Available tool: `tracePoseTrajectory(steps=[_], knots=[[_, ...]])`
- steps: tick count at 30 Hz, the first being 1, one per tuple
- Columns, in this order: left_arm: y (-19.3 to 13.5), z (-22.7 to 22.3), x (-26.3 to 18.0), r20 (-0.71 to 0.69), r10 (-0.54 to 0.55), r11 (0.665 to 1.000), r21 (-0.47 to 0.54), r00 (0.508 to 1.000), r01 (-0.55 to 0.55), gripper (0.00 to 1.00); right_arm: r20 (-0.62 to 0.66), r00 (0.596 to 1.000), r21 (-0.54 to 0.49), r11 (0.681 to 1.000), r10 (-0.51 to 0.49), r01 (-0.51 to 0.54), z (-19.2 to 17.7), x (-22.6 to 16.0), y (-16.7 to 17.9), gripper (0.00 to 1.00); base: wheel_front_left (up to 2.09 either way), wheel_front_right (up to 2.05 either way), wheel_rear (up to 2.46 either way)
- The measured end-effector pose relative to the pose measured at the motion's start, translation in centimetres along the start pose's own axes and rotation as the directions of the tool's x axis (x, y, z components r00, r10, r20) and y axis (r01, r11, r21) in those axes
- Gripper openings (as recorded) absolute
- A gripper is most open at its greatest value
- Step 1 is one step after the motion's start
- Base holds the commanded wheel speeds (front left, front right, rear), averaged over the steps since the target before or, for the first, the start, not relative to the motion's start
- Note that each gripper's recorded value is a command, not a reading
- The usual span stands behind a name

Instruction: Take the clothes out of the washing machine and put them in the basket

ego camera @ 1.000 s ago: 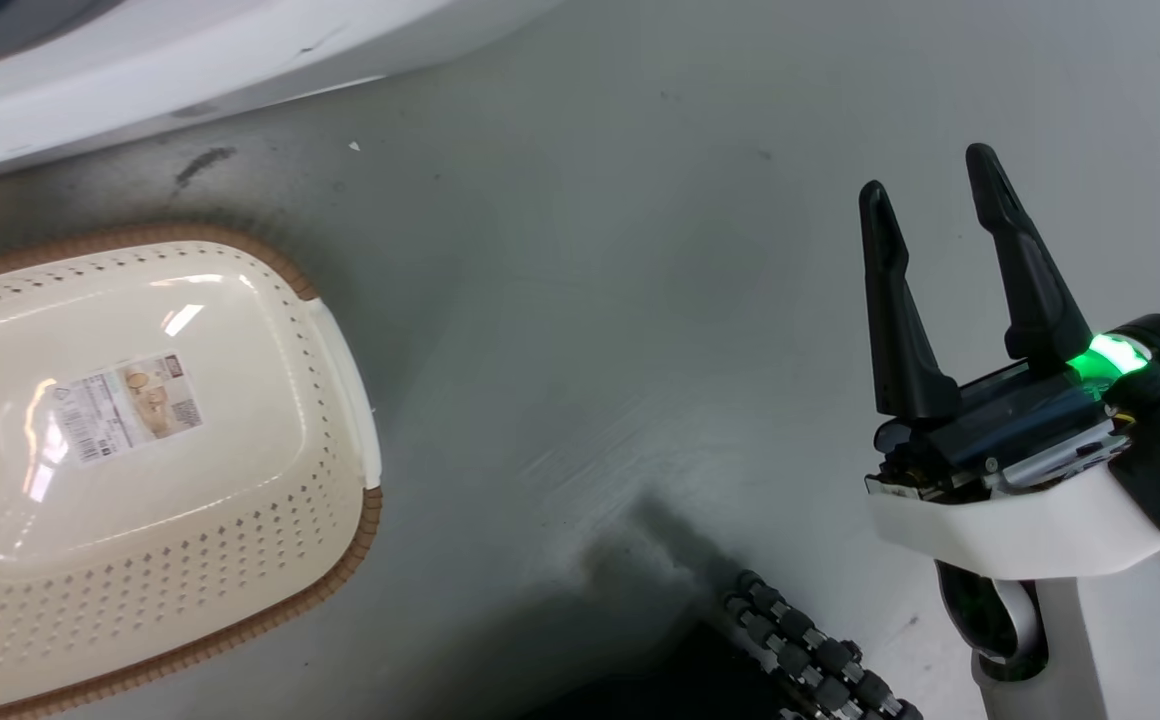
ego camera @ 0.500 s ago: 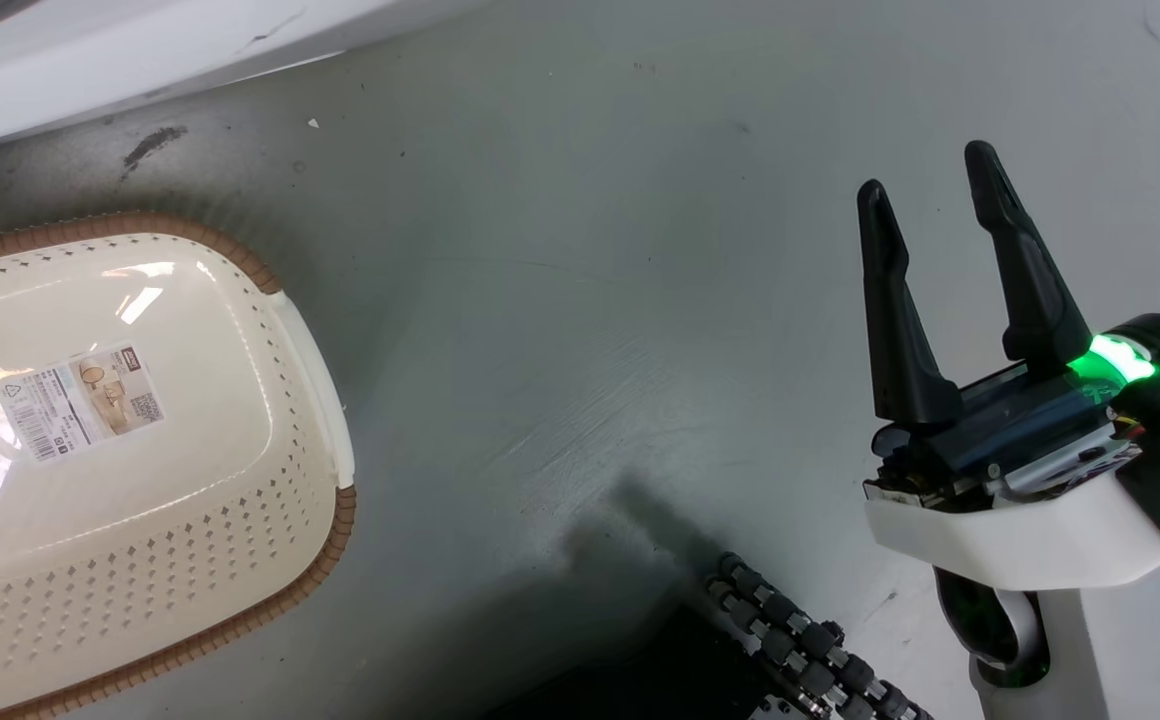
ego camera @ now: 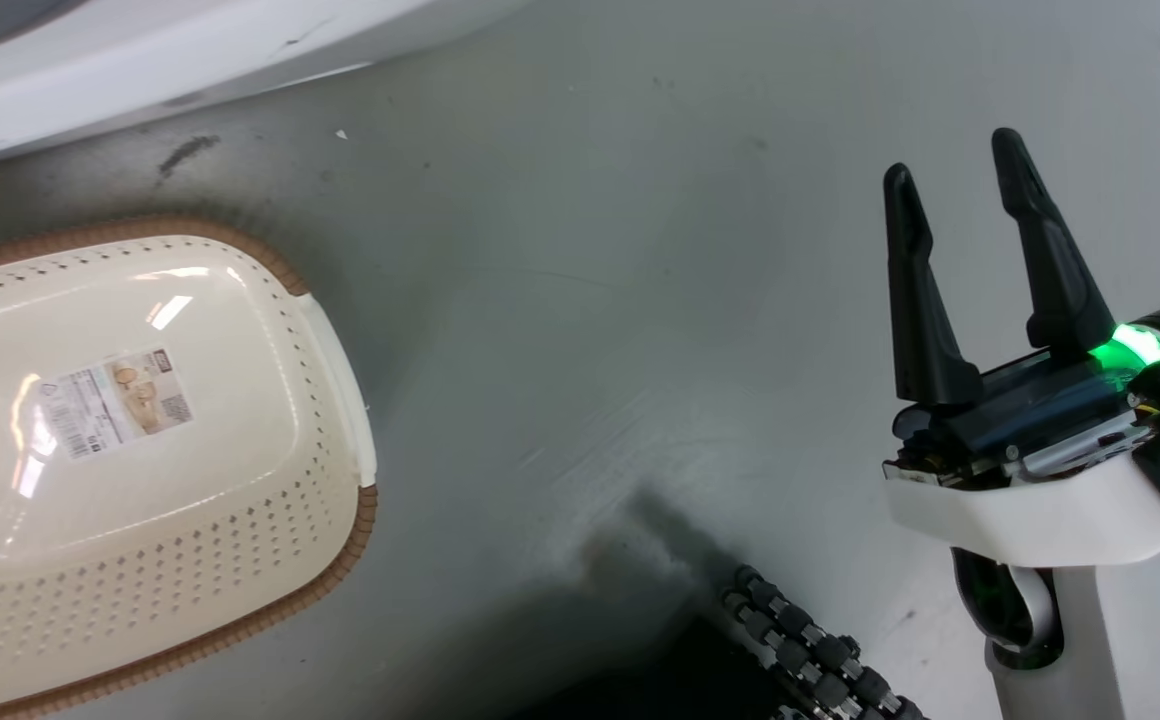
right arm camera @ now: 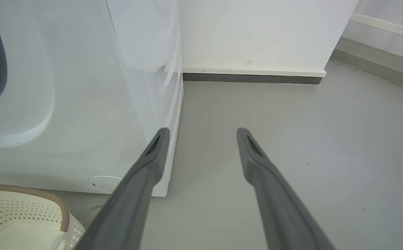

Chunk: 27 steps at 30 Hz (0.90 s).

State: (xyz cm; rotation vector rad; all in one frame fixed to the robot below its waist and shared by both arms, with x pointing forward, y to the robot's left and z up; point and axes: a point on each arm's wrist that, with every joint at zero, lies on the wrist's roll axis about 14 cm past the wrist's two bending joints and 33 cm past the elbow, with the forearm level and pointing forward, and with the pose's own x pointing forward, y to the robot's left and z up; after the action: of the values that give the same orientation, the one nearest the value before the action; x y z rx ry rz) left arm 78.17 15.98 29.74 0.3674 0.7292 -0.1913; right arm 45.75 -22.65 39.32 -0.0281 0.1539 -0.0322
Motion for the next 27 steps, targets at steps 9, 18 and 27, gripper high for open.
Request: tracePoseTrajectory(steps=[9, 18, 27], knots=[[0.1, 3.3, -3.4, 0.196, 0.009, 0.999, -0.039, 0.981, -0.001, 0.00, 0.063, 0.998, -0.023, 1.000, -0.003, 0.005, 2.1, 0.3, -0.3, 1.00, 0.00, 0.00, 0.00], [-0.4, 3.9, -8.6, 0.331, 0.003, 0.996, -0.090, 0.944, 0.028, 0.00, 0.145, 0.989, -0.039, 0.999, 0.021, -0.015, 5.3, -0.1, 0.5, 1.00, 0.00, 0.00, 0.00], [-1.4, 3.2, -15.1, 0.456, 0.000, 0.992, -0.109, 0.890, 0.056, 0.00, 0.205, 0.977, -0.037, 0.998, 0.054, -0.048, 8.0, -1.5, 1.9, 1.00, 0.00, 0.00, 0.00]])
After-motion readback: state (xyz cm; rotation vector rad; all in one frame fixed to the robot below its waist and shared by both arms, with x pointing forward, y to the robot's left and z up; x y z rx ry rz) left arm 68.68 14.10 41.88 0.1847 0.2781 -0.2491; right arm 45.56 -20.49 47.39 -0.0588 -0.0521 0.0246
